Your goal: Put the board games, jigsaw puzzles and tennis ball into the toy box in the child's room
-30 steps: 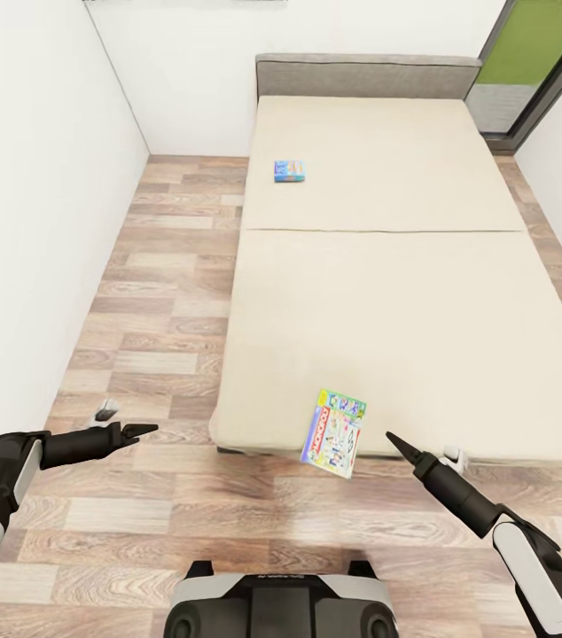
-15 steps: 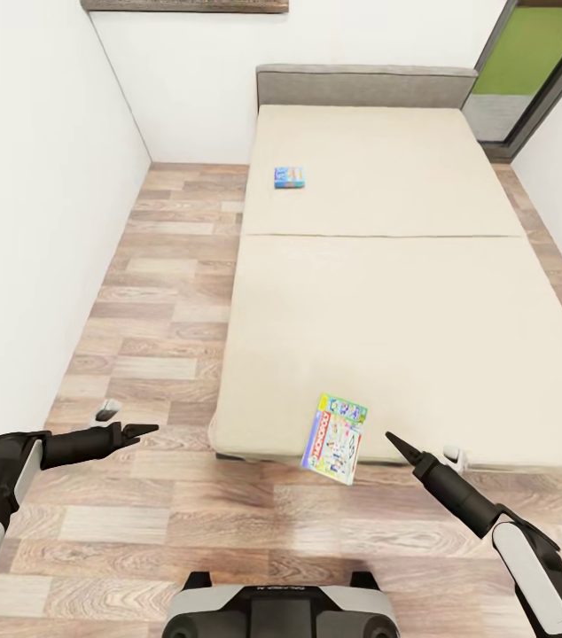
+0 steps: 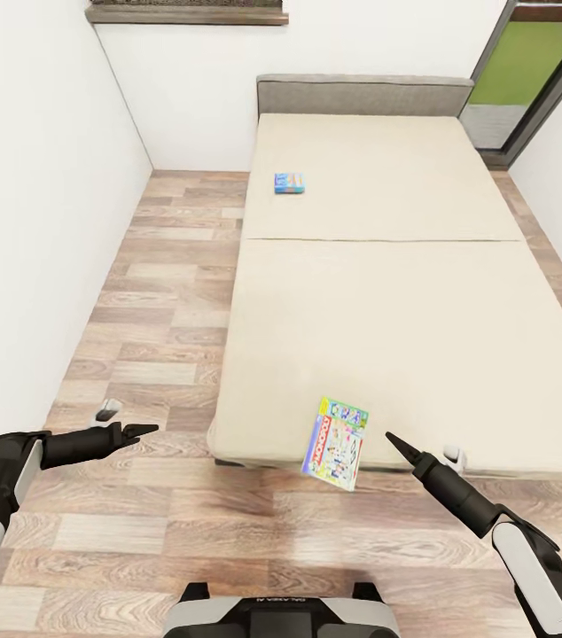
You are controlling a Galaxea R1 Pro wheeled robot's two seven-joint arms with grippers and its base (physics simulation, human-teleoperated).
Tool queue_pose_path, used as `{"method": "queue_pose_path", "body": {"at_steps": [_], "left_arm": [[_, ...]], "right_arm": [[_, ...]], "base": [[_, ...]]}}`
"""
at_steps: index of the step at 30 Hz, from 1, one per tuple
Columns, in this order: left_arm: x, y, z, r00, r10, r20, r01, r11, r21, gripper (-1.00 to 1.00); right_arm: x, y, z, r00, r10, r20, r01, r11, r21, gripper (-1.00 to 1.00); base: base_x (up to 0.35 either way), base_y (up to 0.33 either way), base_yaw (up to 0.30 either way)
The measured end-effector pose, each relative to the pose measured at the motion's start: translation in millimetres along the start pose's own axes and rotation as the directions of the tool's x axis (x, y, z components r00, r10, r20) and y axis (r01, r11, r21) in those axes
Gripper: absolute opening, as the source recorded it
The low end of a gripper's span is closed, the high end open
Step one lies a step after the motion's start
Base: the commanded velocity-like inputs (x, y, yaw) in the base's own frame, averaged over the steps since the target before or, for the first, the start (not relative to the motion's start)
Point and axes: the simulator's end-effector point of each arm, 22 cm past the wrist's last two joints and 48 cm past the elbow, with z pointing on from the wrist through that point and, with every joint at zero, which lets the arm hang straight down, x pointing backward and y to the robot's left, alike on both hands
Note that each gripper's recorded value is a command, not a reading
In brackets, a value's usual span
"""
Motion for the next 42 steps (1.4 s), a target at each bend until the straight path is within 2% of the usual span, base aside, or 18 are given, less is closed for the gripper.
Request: {"method": "queue_pose_path", "body": {"at_steps": [11,14,20,25,31,35,36,42], "left_arm": [[-8,4,3.8,1.000,0.014,0.015,-0.014,1.000,0.004,1.00],[-13,7,-0.2,0.999,0.022,0.024,-0.022,1.000,-0.001,1.00],[-20,15,-9.4,0.999,0.008,0.031,-0.007,1.000,-0.010,1.00],[-24,22,-14.7,0.999,-0.006,0.035,0.006,1.000,-0.015,1.00],[-28,26,-18.0,0.999,-0.007,0.044,0.007,1.000,-0.013,1.00],[-30,17,-21.4,0.999,-0.020,0.043,0.018,0.999,0.046,1.00],[-32,11,-25.1,0.999,-0.022,0.043,0.019,0.997,0.081,1.00],[-36,-11,-38.7,0.999,-0.013,0.045,0.003,0.977,0.212,1.00]], "right_arm": [[-2,-4,7.6,1.000,-0.009,0.010,0.009,1.000,-0.012,1.00],[-3,-5,9.7,1.000,-0.012,0.014,0.012,1.000,-0.017,1.00],[-8,0,14.3,0.999,-0.030,0.026,0.031,0.999,-0.038,1.00],[-15,12,18.5,0.998,-0.057,0.042,0.060,0.996,-0.070,1.00],[-29,37,21.7,0.992,-0.103,0.076,0.112,0.986,-0.127,1.00],[-35,52,21.8,0.987,-0.128,0.092,0.142,0.977,-0.160,1.00],[-34,54,21.2,0.987,-0.132,0.094,0.146,0.975,-0.166,1.00],[-34,55,21.8,0.985,-0.137,0.102,0.153,0.972,-0.180,1.00]], "base": [[0.000,0.000,0.000],[0.000,0.000,0.000],[0.000,0.000,0.000],[0.000,0.000,0.000],[0.000,0.000,0.000],[0.000,0.000,0.000],[0.000,0.000,0.000],[0.000,0.000,0.000]]}}
